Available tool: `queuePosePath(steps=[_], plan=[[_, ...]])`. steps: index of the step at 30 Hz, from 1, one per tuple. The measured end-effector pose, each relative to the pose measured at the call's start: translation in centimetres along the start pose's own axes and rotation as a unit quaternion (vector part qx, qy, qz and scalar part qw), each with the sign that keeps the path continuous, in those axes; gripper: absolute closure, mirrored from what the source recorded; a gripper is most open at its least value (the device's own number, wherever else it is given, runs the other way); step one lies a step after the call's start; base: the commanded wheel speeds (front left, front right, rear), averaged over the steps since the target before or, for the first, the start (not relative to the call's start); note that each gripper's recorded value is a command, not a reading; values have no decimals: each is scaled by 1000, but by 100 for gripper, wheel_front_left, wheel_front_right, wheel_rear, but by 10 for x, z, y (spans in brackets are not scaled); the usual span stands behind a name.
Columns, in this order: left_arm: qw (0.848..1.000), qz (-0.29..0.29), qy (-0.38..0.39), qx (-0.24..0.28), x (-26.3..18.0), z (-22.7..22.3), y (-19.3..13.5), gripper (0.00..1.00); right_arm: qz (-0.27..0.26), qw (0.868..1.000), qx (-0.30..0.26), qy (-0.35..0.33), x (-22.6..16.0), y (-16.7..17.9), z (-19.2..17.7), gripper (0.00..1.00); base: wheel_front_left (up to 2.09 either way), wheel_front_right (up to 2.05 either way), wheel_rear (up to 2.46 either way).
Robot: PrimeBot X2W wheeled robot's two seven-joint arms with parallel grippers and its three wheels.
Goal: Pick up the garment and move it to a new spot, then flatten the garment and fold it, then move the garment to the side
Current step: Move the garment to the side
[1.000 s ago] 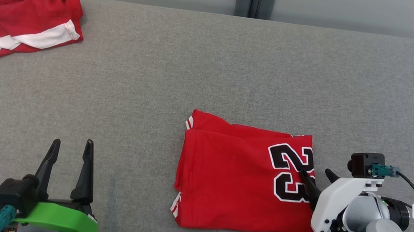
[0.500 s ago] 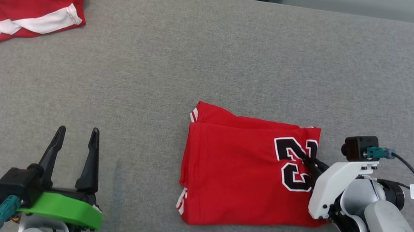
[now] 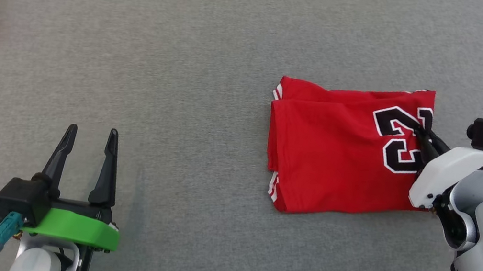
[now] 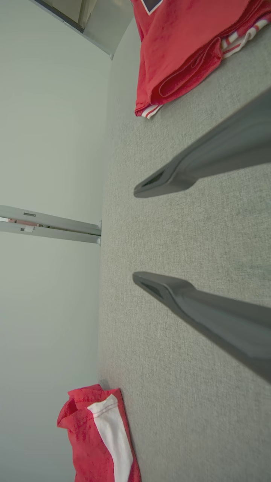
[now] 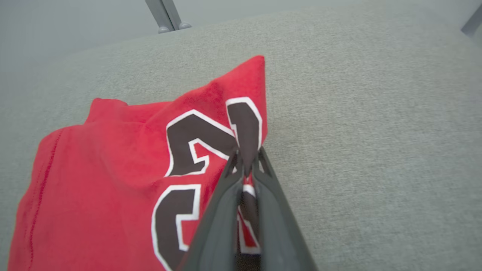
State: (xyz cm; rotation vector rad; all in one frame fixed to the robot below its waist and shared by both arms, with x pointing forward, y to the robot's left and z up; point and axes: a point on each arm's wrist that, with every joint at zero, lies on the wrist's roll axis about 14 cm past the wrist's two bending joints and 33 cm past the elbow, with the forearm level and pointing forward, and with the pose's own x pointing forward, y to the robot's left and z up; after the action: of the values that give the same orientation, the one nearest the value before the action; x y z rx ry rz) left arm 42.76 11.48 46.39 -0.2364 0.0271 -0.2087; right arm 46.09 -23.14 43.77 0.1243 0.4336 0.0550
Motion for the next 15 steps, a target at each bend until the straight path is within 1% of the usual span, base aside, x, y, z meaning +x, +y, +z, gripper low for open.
queuePosePath(steps=[3,6,11,15], plan=[[999,-35,6,1,16,-7,-18,0,-42,999,9,-20,-13,-32,6,100,0,0,0],[998,-68,12,0,30,-14,-38,0,-72,997,14,-35,-24,-54,11,100,0,0,0],[993,-113,24,-4,48,-26,-65,0,-107,993,23,-44,-36,-77,9,100,0,0,0],[991,-131,39,-12,55,-40,-75,0,-128,991,25,-37,-37,-91,2,100,0,0,0]])
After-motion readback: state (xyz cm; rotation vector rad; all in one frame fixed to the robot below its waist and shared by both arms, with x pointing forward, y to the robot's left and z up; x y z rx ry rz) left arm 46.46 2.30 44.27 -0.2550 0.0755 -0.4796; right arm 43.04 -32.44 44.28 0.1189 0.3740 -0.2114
